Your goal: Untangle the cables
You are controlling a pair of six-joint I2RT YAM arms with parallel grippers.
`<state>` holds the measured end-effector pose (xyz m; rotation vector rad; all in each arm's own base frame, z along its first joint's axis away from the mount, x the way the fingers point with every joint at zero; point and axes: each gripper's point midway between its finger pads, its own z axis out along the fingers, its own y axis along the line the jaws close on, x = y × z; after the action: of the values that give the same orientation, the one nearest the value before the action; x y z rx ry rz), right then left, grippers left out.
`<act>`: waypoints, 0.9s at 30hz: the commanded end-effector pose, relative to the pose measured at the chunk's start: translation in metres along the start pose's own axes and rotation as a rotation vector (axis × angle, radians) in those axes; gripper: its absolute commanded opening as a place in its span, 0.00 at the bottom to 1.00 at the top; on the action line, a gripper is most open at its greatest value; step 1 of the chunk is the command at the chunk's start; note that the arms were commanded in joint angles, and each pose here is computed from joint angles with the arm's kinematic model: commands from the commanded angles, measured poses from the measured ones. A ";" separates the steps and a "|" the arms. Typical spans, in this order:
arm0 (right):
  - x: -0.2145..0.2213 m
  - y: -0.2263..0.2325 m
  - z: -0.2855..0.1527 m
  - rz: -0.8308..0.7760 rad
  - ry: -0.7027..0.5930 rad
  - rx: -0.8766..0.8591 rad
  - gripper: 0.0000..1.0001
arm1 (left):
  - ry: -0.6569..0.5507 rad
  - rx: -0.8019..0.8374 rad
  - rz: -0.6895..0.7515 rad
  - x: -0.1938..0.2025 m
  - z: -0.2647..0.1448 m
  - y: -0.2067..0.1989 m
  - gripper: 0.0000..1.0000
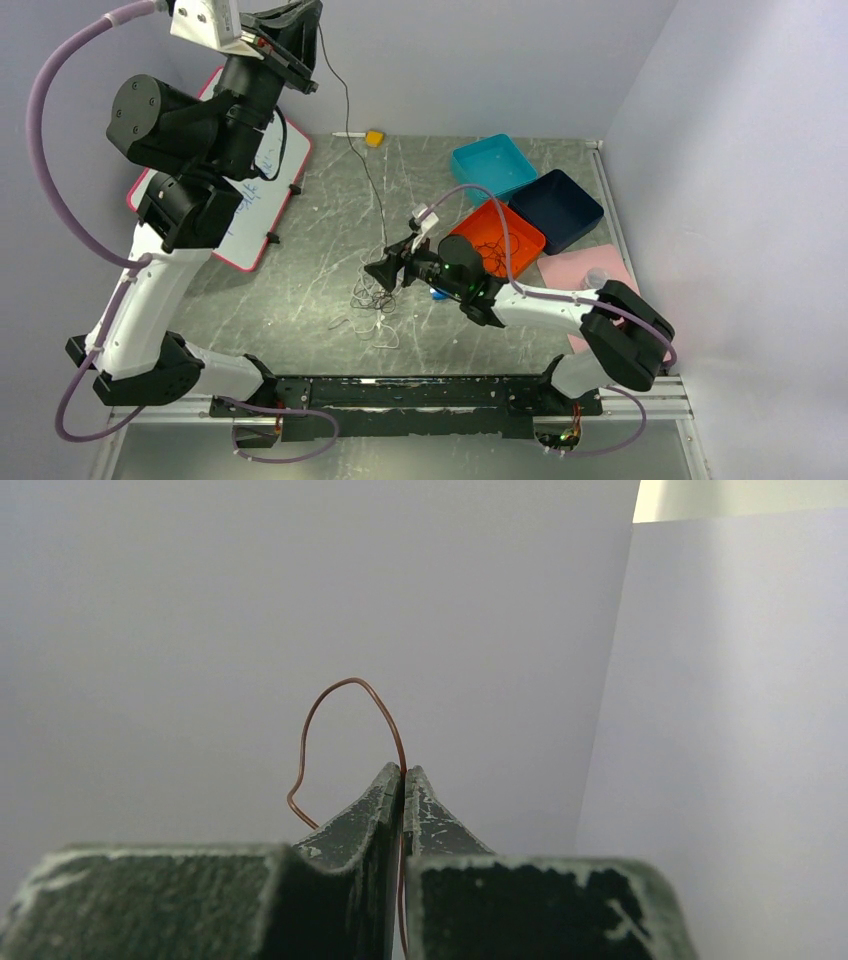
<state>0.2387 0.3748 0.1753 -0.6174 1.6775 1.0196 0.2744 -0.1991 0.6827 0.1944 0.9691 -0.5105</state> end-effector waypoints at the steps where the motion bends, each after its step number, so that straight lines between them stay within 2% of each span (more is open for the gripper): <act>1: -0.005 -0.012 -0.001 -0.086 0.033 0.066 0.70 | -0.037 0.024 -0.027 -0.011 -0.003 -0.004 0.07; 12: -0.017 -0.022 0.024 -0.035 -0.021 0.105 0.64 | -0.022 0.015 -0.031 -0.009 -0.008 -0.002 0.07; 14: -0.018 -0.023 0.028 -0.021 -0.032 0.105 0.57 | -0.019 0.010 -0.029 -0.008 -0.009 0.000 0.07; 18: -0.022 -0.020 0.028 0.007 -0.053 0.090 0.26 | 0.011 -0.021 -0.015 0.001 -0.009 0.005 0.07; 22: -0.023 -0.016 0.017 0.027 -0.049 0.081 0.05 | 0.092 -0.096 0.023 0.041 -0.005 0.016 0.07; 24: -0.023 -0.014 0.009 0.038 -0.052 0.081 0.00 | 0.140 -0.109 0.038 0.069 -0.001 0.018 0.07; 27: -0.024 -0.009 -0.004 0.054 -0.053 0.064 0.00 | 0.218 -0.120 0.050 0.116 0.010 0.023 0.07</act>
<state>0.2608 0.3746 0.1764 -0.5345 1.7216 0.9588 0.3047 -0.2053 0.6333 0.1708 1.0971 -0.4462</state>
